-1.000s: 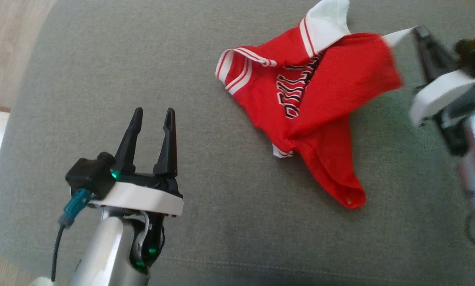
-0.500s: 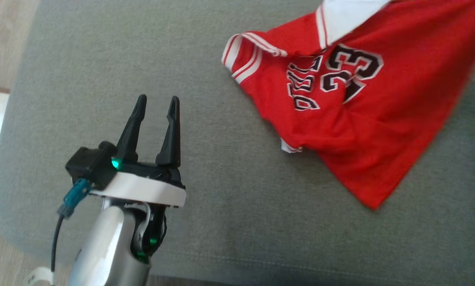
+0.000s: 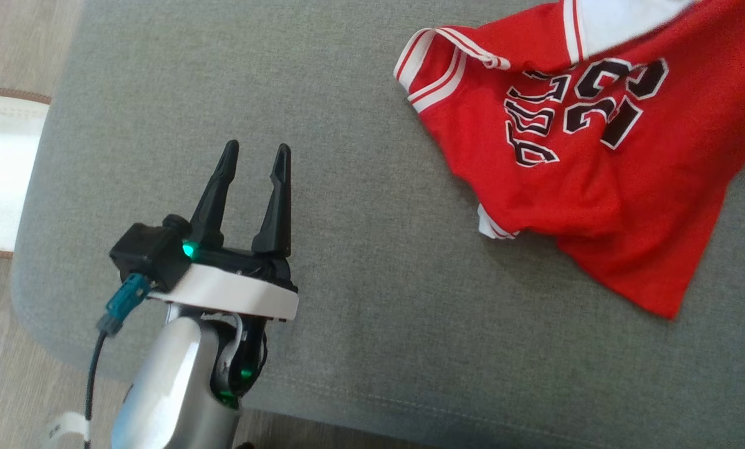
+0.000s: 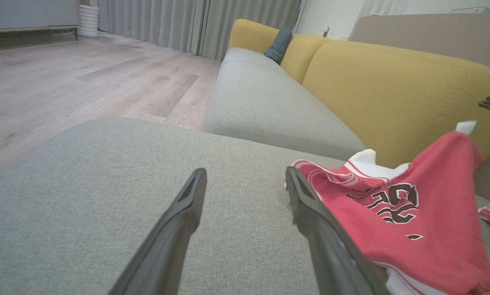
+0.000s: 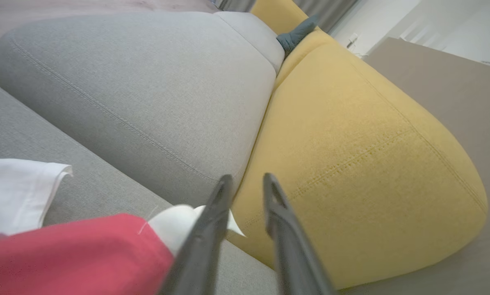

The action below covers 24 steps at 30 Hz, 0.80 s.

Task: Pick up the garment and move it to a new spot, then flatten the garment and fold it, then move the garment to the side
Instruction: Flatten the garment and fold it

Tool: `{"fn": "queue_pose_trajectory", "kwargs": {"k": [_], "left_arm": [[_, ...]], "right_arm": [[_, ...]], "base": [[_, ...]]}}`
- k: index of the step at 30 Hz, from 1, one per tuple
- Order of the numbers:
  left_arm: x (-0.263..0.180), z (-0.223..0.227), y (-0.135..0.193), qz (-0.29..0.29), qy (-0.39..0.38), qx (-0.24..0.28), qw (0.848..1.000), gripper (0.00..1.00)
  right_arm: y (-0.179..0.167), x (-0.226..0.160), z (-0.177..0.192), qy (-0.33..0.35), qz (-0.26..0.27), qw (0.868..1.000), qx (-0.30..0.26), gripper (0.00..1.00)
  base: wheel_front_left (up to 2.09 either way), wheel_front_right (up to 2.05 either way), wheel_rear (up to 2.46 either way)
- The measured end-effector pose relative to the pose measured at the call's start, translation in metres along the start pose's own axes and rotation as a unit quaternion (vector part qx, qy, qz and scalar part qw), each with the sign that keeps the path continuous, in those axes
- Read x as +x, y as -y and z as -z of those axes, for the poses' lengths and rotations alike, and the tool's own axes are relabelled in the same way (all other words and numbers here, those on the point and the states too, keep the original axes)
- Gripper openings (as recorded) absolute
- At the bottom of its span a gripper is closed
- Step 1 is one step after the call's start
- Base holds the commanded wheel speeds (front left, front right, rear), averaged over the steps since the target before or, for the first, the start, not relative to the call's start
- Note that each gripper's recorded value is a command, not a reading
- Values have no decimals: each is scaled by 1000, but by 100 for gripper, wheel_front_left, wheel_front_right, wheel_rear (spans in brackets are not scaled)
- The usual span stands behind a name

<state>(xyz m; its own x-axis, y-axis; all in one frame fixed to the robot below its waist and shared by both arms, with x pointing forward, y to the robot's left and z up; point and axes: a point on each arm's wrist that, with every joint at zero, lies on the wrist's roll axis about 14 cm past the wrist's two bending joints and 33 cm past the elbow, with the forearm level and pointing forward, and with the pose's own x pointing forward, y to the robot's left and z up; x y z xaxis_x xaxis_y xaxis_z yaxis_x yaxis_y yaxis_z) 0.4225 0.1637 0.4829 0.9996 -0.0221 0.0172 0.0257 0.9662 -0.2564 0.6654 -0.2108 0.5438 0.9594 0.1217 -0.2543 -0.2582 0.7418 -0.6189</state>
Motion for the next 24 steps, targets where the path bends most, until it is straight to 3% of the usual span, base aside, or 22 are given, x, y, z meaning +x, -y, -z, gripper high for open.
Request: {"fn": "queue_pose_trajectory", "kwargs": {"k": [6, 12, 24], "left_arm": [[1, -2, 3, 1, 3, -5, 1000, 100], [5, -9, 14, 17, 16, -9, 1000, 100], [7, -27, 46, 64, 43, -6, 997, 100]], "right_arm": [[0, -2, 1, 3, 6, 999, 32, 100], [2, -18, -13, 53, 22, 994, 89, 100], [-54, -90, -18, 148, 9, 961, 232, 100]], "base": [[0, 0, 0], [0, 0, 0], [0, 0, 0]]}}
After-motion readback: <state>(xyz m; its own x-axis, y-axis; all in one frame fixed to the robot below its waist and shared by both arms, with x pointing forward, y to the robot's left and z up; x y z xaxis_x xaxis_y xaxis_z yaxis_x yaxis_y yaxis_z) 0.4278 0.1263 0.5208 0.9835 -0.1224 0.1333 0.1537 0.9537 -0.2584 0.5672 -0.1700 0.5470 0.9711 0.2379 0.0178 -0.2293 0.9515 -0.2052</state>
